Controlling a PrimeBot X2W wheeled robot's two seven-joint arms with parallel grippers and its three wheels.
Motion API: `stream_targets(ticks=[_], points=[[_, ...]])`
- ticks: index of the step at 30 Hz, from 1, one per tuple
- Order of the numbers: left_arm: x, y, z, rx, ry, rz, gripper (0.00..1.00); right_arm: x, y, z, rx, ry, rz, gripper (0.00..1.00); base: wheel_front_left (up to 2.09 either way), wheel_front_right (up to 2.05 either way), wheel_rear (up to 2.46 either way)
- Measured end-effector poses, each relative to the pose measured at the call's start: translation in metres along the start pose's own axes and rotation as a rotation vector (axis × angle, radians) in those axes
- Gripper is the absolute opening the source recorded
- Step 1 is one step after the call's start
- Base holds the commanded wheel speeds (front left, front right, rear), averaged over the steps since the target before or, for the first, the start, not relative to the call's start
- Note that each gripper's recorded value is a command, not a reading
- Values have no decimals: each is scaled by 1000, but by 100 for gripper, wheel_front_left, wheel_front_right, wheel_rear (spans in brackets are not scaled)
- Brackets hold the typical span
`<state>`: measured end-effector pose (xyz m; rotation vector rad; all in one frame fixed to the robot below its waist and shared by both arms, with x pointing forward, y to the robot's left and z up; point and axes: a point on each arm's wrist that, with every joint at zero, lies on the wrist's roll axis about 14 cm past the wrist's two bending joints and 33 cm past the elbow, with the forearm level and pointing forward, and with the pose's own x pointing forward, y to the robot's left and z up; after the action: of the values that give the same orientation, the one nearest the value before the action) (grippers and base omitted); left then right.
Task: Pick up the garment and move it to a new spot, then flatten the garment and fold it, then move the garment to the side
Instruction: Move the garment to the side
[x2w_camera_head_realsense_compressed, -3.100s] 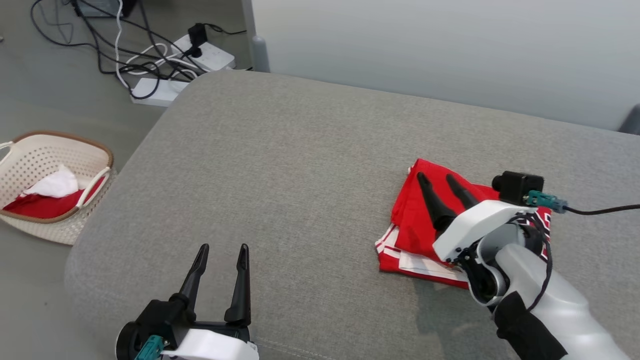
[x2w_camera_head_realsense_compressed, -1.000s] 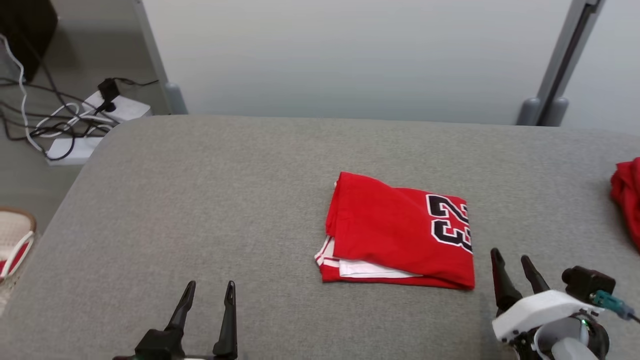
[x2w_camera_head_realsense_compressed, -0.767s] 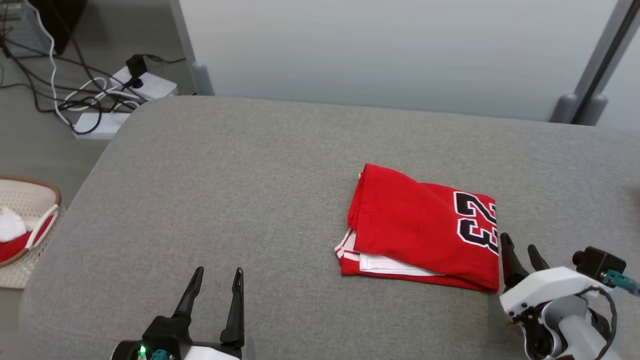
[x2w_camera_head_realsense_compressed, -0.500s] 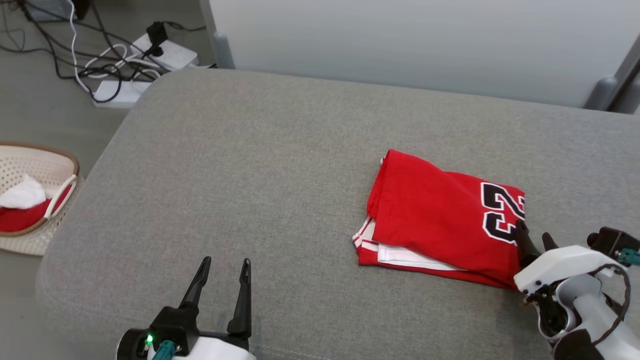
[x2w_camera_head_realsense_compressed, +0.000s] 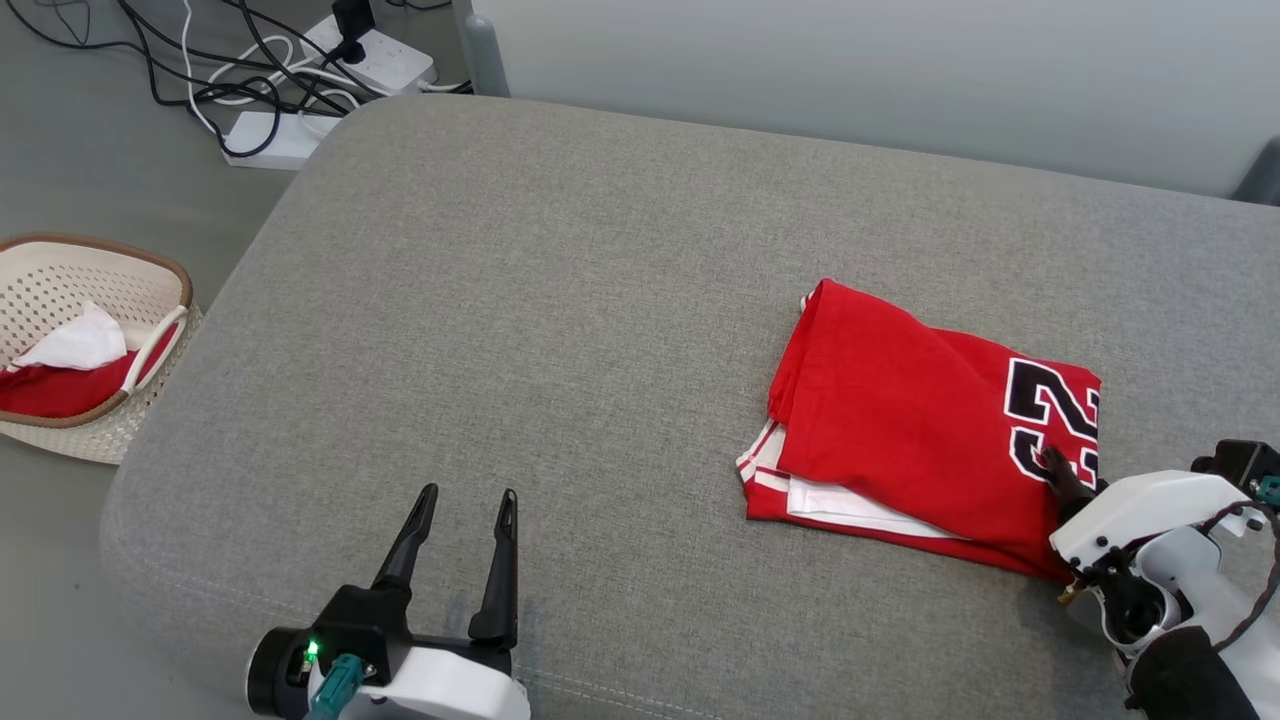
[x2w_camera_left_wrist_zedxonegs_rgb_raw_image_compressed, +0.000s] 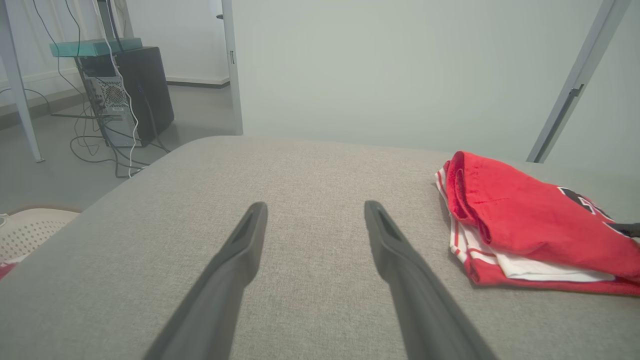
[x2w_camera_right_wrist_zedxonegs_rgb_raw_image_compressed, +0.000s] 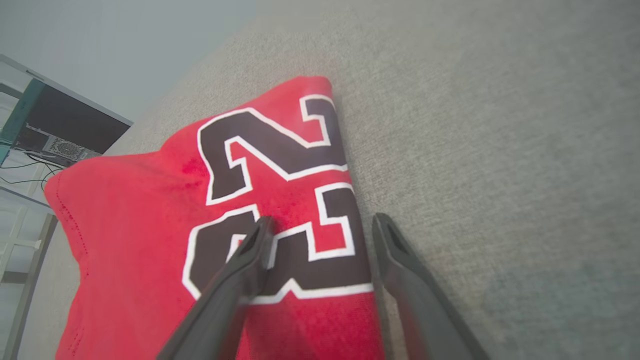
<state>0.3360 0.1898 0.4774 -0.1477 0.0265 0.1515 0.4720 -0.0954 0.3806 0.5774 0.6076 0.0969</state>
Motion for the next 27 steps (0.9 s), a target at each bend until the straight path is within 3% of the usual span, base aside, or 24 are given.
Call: stream_targets(ticks=[1,2,3,4,15,27], points=[[0,1,0,0,-1,5,100,0,0,-1,-1,6,0,100,0,0,0],[0,1,0,1,-1,7,100,-1,0,-2,1,11,0,55,0,0,0],[-1,1,1,1,-2,8,100,-1,1,-2,8,14,0,21,0,0,0],[-1,1,1,1,-2,8,100,-1,2,-3,13,19,2,0,0,0,0],[-1,2,2,1,-6,11,100,-3,14,4,-206,-37,61,0,0,0,0],[6,-15,1,-1,-6,-41,100,-13,26,52,-401,-207,114,0,0,0,0]])
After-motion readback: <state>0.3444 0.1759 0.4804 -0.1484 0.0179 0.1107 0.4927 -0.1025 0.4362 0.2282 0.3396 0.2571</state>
